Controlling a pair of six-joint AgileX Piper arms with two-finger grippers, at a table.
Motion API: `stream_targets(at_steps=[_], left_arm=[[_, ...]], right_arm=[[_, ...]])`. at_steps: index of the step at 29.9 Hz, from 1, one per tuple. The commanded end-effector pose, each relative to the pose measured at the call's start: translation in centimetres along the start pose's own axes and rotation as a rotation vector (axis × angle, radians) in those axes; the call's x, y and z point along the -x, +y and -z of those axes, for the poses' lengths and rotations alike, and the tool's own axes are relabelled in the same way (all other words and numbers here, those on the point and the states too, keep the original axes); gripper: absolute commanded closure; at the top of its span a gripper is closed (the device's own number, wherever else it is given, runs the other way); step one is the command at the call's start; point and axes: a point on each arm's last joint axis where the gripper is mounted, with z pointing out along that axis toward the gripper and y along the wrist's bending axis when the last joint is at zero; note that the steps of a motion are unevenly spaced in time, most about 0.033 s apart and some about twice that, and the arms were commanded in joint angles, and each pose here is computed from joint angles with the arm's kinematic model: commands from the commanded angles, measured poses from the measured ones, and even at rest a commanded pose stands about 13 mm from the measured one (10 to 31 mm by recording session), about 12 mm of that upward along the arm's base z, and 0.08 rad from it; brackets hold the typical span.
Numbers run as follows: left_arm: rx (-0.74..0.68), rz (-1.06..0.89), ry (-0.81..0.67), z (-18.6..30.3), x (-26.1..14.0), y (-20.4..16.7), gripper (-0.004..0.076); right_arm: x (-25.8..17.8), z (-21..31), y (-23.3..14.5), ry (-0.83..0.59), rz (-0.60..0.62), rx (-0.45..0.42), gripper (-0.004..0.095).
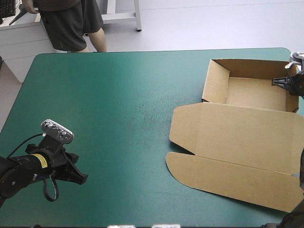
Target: Fold the box
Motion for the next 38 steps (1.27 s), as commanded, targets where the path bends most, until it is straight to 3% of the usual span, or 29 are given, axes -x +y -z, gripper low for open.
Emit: stream_targets(at_steps=[1,8,11,13,19,22,25,28,30,35,36,38], left_arm=[[0.010,0.001,-0.081,0.8,0.8,0.1,0.0732],[0.002,-0.001,-0.021,-1.4,-0.5,-0.1,0.0732],[-0.009,0.004,0.010,-2.8,-1.4,-0.3,0.0732],[-0.011,0.005,0.027,-3.5,-2.0,-0.3,0.0732],[-0.012,0.012,0.033,-4.0,-2.3,-0.4,0.0732],[-0.011,0.013,0.018,-4.0,-2.1,-0.3,0.0732],[-0.013,0.009,0.016,-4.0,-2.1,-0.4,0.0732],[-0.016,0.011,0.016,-4.0,-2.1,-0.4,0.0732],[-0.015,0.012,0.008,-4.0,-2.1,-0.4,0.0732],[-0.009,0.012,-0.038,-4.0,-1.6,-0.3,0.0732],[-0.007,0.012,-0.051,-4.0,-1.5,-0.3,0.0732],[-0.004,0.012,-0.070,-4.0,-1.4,-0.3,0.0732]], right_arm=[[1.1,2.2,-1.3,-0.114,-0.036,-0.004,0.0927],[1.1,1.5,-1.5,-0.099,-0.026,0.003,0.0923],[1.1,1.5,-1.5,-0.099,-0.015,0.002,0.0863],[1.1,1.5,-1.5,-0.096,-0.009,0.002,0.0745],[1.1,2.2,-1.5,-0.108,-0.003,-0.006,0.0188],[1.1,3.3,-1.5,-0.130,-0.001,-0.010,0.0086],[1.1,5.1,-1.4,-0.168,0.003,-0.016,0.0123],[0.9,7.2,-1.2,-0.197,-0.004,-0.001,0.0242],[0.7,8.7,-0.8,-0.211,-0.012,0.028,0.0376],[-0.3,12.7,0.6,-0.253,0.057,0.145,0.0872],[-0.4,13.3,0.9,-0.264,0.071,0.172,0.0921],[-0.8,14.8,1.7,-0.286,0.090,0.241,0.0905]])
